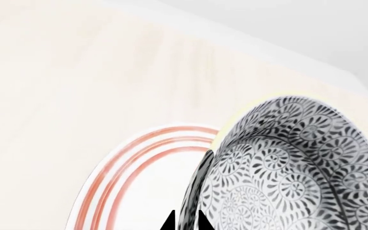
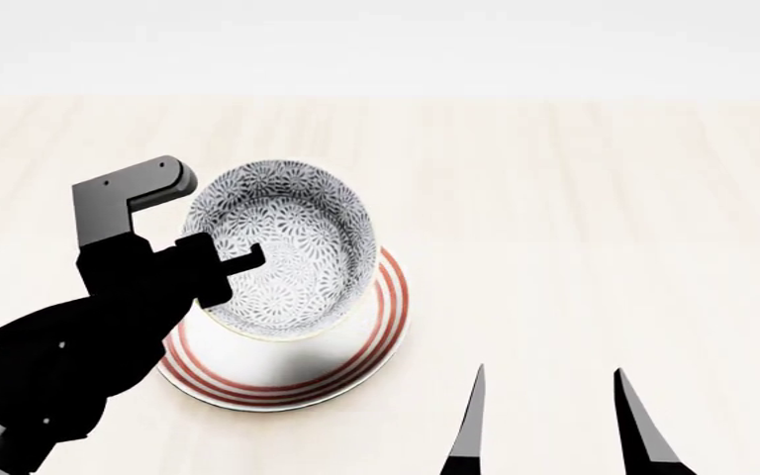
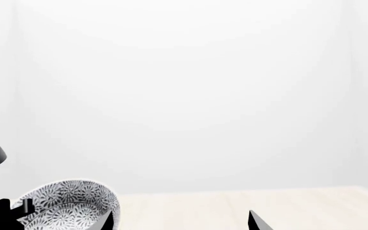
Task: Put the bowl on the plate.
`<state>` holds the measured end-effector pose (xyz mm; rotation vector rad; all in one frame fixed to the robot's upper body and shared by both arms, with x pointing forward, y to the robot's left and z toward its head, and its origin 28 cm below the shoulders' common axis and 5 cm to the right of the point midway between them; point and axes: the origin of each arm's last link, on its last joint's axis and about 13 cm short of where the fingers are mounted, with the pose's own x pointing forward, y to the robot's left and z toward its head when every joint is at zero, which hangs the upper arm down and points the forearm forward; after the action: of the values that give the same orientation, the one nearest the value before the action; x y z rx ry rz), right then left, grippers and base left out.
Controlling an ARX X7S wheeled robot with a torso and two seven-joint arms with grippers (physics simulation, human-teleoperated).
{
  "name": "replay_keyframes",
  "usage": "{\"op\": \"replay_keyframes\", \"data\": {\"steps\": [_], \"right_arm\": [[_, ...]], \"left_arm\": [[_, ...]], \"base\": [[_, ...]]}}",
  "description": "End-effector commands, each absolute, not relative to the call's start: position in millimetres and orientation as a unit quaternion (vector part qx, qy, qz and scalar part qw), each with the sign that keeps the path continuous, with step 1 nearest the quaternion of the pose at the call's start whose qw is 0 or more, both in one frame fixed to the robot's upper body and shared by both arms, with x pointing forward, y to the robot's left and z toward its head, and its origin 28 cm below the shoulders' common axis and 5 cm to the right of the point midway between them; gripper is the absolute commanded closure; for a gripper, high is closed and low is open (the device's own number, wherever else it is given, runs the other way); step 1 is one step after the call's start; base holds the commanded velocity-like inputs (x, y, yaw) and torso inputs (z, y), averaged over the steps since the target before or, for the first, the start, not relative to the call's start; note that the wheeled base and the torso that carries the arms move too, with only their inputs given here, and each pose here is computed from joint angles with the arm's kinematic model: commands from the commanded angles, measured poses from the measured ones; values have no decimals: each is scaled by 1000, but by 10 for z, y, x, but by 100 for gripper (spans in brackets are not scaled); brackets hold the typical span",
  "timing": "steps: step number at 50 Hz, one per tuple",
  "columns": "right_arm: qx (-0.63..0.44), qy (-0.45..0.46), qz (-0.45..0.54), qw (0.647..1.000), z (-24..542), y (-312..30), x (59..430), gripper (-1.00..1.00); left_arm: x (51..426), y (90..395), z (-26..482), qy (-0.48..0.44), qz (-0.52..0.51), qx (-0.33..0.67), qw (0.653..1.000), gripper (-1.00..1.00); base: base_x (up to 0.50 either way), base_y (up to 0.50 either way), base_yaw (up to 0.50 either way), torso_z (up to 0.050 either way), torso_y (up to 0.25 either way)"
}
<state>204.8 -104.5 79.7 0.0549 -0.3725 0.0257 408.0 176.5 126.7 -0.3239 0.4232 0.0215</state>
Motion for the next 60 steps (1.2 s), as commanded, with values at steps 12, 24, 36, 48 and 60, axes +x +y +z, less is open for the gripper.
{"op": "replay_keyframes", "data": {"steps": [12,24,36,48,60], "right_arm": [[24,-188,13,982,789,-1052,2055,-100],[23,-186,15,982,784,-1049,2049,-100],[20,-183,15,983,758,-1049,2055,-100],[20,-181,14,983,748,-1050,2056,-100],[19,-179,15,984,736,-1049,2055,-100]], "left_arm": [[4093,1753,1274,202,10,-178,963,100],[4092,1745,1277,204,4,-173,964,100],[4025,1716,1153,240,-3,-193,951,100],[4001,1711,1113,257,6,-192,947,100],[3971,1731,1037,266,16,-190,945,100]], "base": [[0,0,0,0,0],[0,0,0,0,1],[0,0,0,0,0],[0,0,0,0,1],[0,0,0,0,0]]}}
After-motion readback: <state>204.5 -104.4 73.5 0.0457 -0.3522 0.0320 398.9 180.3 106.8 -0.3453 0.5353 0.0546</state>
